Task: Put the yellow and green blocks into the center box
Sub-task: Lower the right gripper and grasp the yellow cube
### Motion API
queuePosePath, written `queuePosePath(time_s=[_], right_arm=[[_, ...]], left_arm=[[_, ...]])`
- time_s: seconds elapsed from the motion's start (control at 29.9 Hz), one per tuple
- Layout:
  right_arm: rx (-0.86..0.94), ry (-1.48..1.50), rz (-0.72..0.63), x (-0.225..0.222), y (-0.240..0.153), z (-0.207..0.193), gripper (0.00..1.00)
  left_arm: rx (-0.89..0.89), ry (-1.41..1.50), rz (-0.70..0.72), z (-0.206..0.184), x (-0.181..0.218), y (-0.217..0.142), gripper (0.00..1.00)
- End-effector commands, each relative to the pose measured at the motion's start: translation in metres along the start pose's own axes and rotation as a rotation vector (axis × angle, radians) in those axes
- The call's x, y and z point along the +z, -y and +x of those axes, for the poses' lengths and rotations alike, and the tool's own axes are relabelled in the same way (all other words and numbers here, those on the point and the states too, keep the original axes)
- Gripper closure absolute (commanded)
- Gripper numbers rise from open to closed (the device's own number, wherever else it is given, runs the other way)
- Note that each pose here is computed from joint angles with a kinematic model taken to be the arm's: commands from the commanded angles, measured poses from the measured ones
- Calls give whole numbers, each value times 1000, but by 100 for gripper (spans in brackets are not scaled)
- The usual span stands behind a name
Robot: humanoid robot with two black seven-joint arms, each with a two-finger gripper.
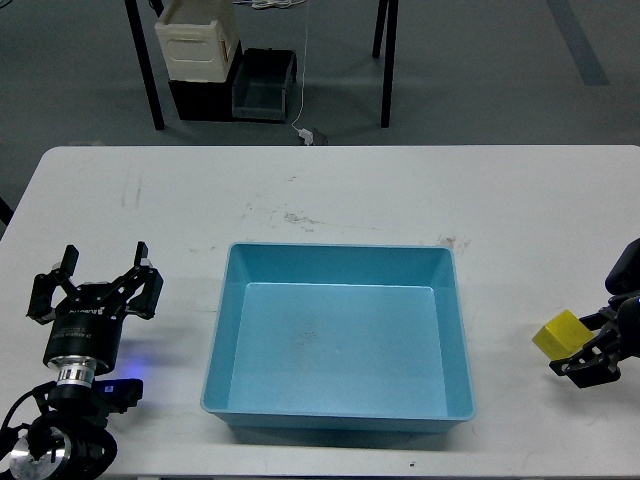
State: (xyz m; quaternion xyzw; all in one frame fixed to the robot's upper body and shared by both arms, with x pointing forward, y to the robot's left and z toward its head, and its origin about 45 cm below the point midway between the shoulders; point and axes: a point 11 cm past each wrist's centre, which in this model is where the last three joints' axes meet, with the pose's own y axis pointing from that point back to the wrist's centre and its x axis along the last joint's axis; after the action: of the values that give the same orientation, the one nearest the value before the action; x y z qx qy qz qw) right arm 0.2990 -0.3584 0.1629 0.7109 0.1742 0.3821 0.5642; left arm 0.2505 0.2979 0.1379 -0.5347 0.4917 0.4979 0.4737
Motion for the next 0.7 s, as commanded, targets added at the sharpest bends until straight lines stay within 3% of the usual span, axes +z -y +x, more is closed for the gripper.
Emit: queuePosePath(time_s=[0.0, 0.23, 0.5, 0.67], right_arm=[[18, -7, 2, 0, 1, 0, 5], [71, -28, -4, 2, 2, 11, 16], [64, -17, 3, 1, 10, 8, 18], [61, -16, 3, 1, 10, 7, 30]], left_arm=[[2, 1, -1, 1, 0, 0, 0], [1, 0, 0, 0, 0, 0, 0], [2, 2, -4, 1, 1, 0, 0], [2, 0, -6, 1, 1, 0, 0]])
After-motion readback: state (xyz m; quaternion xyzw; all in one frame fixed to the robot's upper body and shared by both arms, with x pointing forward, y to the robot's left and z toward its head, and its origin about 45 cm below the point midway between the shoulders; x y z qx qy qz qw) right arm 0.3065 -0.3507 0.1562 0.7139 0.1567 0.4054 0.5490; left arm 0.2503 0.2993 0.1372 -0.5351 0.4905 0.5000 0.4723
